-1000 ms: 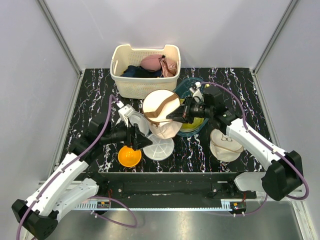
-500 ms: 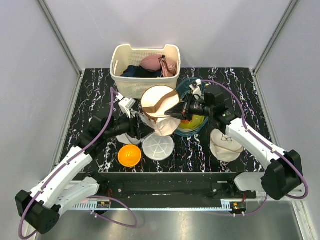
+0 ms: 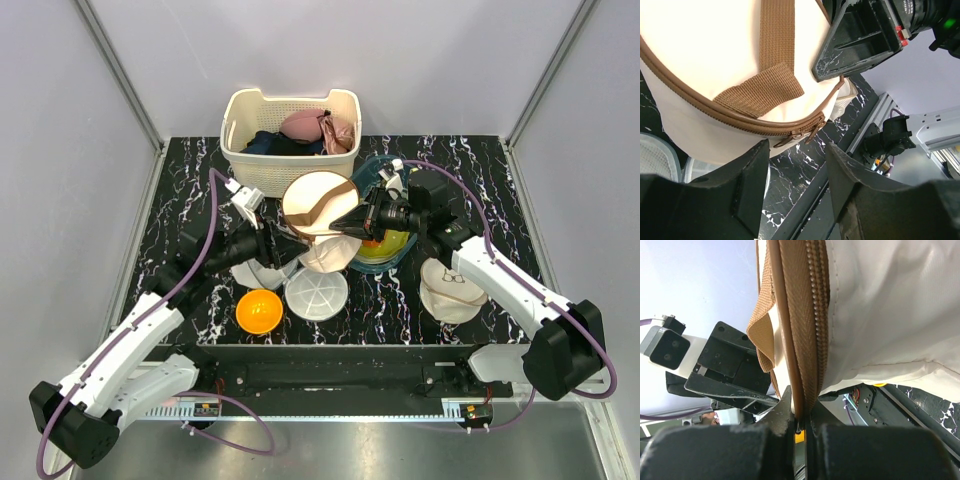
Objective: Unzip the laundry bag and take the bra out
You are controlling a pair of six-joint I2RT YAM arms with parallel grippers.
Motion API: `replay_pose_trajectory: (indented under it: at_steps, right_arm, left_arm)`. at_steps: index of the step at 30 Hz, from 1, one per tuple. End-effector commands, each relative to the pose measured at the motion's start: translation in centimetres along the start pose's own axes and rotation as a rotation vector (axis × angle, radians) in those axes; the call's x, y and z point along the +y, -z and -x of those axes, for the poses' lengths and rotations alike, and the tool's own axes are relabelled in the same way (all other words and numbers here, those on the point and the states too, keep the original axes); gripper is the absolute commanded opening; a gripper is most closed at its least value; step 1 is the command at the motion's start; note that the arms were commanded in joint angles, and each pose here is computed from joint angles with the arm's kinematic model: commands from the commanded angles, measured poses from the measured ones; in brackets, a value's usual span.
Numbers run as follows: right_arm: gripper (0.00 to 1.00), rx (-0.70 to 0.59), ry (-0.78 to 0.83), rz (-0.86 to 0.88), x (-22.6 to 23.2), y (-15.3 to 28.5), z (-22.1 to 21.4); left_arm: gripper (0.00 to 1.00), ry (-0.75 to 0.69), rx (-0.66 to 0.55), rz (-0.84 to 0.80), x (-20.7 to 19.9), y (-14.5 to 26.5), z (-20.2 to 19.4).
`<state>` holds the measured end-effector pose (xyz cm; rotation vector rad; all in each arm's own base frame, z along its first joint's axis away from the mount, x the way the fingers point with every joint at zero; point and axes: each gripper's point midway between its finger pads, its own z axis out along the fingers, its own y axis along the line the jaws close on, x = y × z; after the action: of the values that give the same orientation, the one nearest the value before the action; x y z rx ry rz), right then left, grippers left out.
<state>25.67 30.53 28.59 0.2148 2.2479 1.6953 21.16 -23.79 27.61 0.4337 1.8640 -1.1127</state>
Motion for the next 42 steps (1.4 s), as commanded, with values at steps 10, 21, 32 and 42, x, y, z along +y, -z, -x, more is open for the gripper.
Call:
replay_pose_trajectory:
  at_steps: [10, 21, 32, 42]
  right_arm:
    - [0.00, -0.009, 0.071, 0.120, 3.3, 1.2, -0.1]
    - [0.00, -0.007, 0.067, 0.112, 2.6, 1.1, -0.2]
    - [0.00, -0.004, 0.070, 0.116, 2.7, 1.1, -0.2]
    - [0.00, -0.002, 0.064, 0.115, 2.3, 1.0, -0.4]
  left_arm:
    - [0.27, -0.006, -0.081, -0.068, -1.7, -0.3, 2.4]
    - [0.05, 0.040, -0.063, -0.018, -0.7, -1.0, 2.3]
    - [0.24, 0.055, -0.071, -0.025, -0.8, -1.1, 2.4]
    - [0.00, 0.080, -0.083, 0.029, 0.1, -1.1, 2.5]
